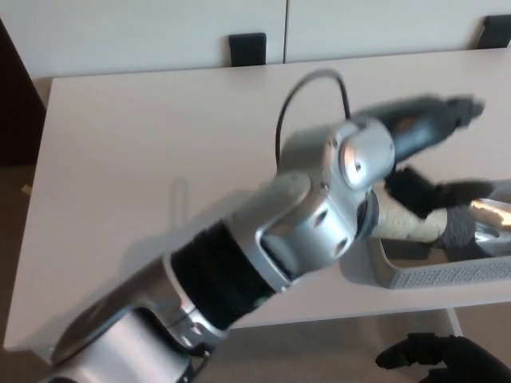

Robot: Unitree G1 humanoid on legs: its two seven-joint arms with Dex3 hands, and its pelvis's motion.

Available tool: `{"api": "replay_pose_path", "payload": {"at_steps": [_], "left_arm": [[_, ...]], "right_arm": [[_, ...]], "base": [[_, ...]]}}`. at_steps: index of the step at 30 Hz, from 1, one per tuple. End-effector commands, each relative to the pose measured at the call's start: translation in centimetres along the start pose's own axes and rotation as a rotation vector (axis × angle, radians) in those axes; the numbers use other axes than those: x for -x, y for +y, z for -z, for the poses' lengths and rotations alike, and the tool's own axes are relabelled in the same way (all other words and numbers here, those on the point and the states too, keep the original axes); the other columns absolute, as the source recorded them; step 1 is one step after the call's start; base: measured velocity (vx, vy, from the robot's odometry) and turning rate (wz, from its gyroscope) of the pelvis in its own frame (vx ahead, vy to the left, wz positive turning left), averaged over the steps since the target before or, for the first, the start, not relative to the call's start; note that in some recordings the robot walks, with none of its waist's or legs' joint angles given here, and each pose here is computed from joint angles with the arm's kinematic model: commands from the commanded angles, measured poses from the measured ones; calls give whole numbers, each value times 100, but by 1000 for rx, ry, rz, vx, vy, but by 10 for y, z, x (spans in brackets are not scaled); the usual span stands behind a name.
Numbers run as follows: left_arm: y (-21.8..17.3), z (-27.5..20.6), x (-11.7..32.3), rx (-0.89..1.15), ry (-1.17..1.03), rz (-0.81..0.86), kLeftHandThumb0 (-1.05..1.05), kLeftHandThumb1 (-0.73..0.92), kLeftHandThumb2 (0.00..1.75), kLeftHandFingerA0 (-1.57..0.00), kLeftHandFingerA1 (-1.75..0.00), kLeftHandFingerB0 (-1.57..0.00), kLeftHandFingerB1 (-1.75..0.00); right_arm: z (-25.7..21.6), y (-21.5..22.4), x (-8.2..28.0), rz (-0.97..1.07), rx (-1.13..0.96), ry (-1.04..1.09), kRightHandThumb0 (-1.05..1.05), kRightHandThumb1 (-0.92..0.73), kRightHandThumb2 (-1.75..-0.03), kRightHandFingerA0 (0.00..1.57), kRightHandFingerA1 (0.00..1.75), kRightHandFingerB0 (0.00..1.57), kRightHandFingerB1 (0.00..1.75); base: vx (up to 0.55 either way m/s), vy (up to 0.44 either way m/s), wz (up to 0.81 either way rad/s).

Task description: The robot walks towards a desk on which a shovel is kept on the left hand side and a container is kept on the right hand side. The robot picks up the shovel using its left hand and places it in the container.

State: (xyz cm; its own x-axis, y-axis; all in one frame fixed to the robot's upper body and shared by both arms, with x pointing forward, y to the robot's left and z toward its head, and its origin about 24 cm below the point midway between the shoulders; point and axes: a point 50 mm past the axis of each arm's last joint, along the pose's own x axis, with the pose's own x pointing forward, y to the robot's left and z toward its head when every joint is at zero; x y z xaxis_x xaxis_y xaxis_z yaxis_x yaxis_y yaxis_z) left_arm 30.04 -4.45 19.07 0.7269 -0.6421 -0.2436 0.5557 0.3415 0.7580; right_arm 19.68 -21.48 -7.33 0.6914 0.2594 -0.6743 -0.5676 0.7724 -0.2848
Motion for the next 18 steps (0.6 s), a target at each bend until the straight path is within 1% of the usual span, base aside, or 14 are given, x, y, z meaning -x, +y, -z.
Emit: {"api": "replay_pose_path", "payload": {"at_steps": [1, 2, 4, 6, 7, 10, 11, 12, 13, 14, 15, 16, 17, 18], "left_arm": [[58, -48, 57, -111, -275, -185, -98, 70, 109, 0, -5, 0, -5], [68, -56, 73, -108, -345, -246, -91, 66, 106, 0, -12, 0, -12], [81, -65, 96, -97, -431, -305, -85, 62, 103, -1, -19, -1, -17], [100, -73, 128, -77, -534, -368, -82, 63, 103, 0, -18, 0, -18], [105, -74, 138, -73, -559, -387, -87, 65, 103, 0, -14, 0, -14], [123, -73, 176, -85, -587, -452, -89, 65, 103, 0, -12, 0, -9], [131, -67, 195, -71, -589, -477, -89, 63, 102, 0, -11, 0, -8], [133, -60, 206, -37, -594, -487, -87, 57, 82, 0, -14, 0, -8], [133, -53, 213, 1, -607, -490, -87, 57, 82, 0, -14, 0, -8], [132, -47, 220, 5, -592, -505, -88, 74, 63, 0, -18, 0, -12], [124, -25, 238, 2, -570, -518, -86, 58, 101, 0, -16, 0, -12], [121, -22, 239, 6, -569, -518, -86, 58, 101, 0, -16, 0, -12], [117, -17, 242, 8, -560, -517, -92, 61, 80, -1, -20, 0, -15], [107, 0, 254, 26, -528, -489, -86, 60, 101, 0, -13, 0, -12]], "right_arm": [[12, -3, 4, -7, 29, 53, -35, -59, -58, 63, 72, 46, 58], [14, -3, 5, -10, 24, 59, -35, -59, -58, 59, 71, 45, 58], [18, -1, 7, -13, -5, 67, -34, -59, -58, 56, 71, 43, 58], [21, 2, 7, -15, -24, 71, -35, -58, -58, 56, 71, 42, 58], [22, 3, 7, -17, -26, 75, -34, -58, -58, 55, 71, 41, 58], [29, 9, 8, -29, -62, 98, -32, -59, -58, 51, 69, 40, 58], [33, 11, 10, -33, -77, 103, -32, -58, -60, 49, 70, 38, 58], [37, 13, 12, -38, -85, 108, -33, -59, -60, 48, 69, 37, 58], [39, 13, 13, -39, -78, 112, -33, -59, -60, 48, 69, 37, 58], [41, 14, 14, -36, -76, 114, -33, -59, -60, 47, 68, 37, 57], [46, 16, 17, -36, -83, 124, -33, -58, -60, 44, 67, 36, 57], [49, 14, 19, -35, -81, 130, -33, -58, -60, 44, 67, 36, 57], [50, 13, 20, -33, -95, 134, -32, -57, -60, 43, 68, 35, 58], [55, 10, 22, -25, -123, 145, -32, -57, -60, 41, 67, 35, 58]], "base": [[0, 0, 0], [0, 0, 0], [0, 0, 0], [0, 0, 0], [0, 0, 0], [0, 0, 0], [0, 0, 0], [0, 0, 0], [0, 0, 0], [0, 0, 0], [0, 0, 0], [0, 0, 0], [0, 0, 0], [0, 0, 0]]}}
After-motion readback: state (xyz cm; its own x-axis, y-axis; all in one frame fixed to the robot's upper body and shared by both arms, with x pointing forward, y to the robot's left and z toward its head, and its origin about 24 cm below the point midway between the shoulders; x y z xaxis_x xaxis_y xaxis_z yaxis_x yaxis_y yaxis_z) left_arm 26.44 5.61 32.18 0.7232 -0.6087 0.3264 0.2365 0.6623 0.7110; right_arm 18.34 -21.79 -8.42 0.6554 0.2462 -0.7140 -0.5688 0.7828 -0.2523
